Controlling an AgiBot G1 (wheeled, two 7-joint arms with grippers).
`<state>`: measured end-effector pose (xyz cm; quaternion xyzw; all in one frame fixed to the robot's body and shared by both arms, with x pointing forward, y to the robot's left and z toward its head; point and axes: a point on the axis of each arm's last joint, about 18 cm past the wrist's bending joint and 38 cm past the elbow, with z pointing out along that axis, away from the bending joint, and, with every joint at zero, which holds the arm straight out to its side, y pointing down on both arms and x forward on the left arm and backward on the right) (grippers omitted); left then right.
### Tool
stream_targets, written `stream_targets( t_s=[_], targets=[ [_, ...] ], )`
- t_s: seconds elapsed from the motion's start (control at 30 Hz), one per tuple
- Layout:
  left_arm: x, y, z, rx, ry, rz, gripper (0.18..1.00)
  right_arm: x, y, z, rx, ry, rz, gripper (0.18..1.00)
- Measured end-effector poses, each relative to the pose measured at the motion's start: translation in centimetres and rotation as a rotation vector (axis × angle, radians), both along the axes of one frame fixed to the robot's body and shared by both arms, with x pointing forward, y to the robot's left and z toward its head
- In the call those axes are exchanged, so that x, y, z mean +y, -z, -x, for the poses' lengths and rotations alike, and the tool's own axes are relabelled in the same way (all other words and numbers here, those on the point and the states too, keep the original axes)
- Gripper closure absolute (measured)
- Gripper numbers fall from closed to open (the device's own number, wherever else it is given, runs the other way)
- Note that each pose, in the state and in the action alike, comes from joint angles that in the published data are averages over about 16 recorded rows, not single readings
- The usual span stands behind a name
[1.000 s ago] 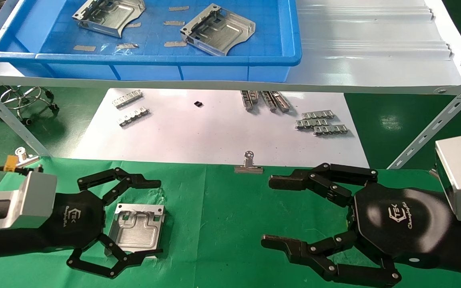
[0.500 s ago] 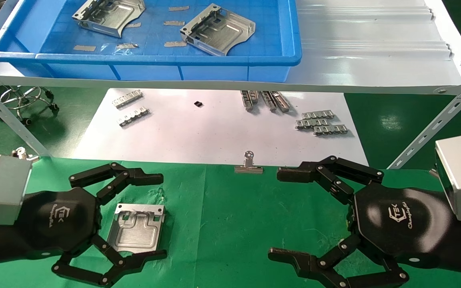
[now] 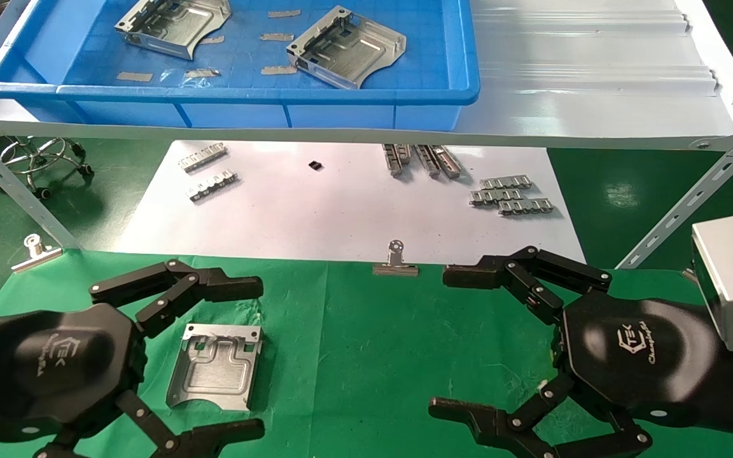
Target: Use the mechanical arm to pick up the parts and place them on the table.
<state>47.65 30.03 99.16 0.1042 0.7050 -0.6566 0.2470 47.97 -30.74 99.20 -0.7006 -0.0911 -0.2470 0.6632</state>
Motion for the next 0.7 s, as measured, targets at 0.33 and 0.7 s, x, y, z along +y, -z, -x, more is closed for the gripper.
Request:
stream_targets(
  t_s=[0.33, 0.7],
  targets=[
    [-0.12, -0.17, 0.50, 0.009, 0.010, 0.010, 0.184, -0.01, 0.00, 0.00, 0.000, 0.000, 0.000, 0.178],
    [-0.06, -0.10, 0.26, 0.008, 0.004, 0.006, 0.184, -0.01, 0.00, 0.00, 0.000, 0.000, 0.000, 0.178]
  ],
)
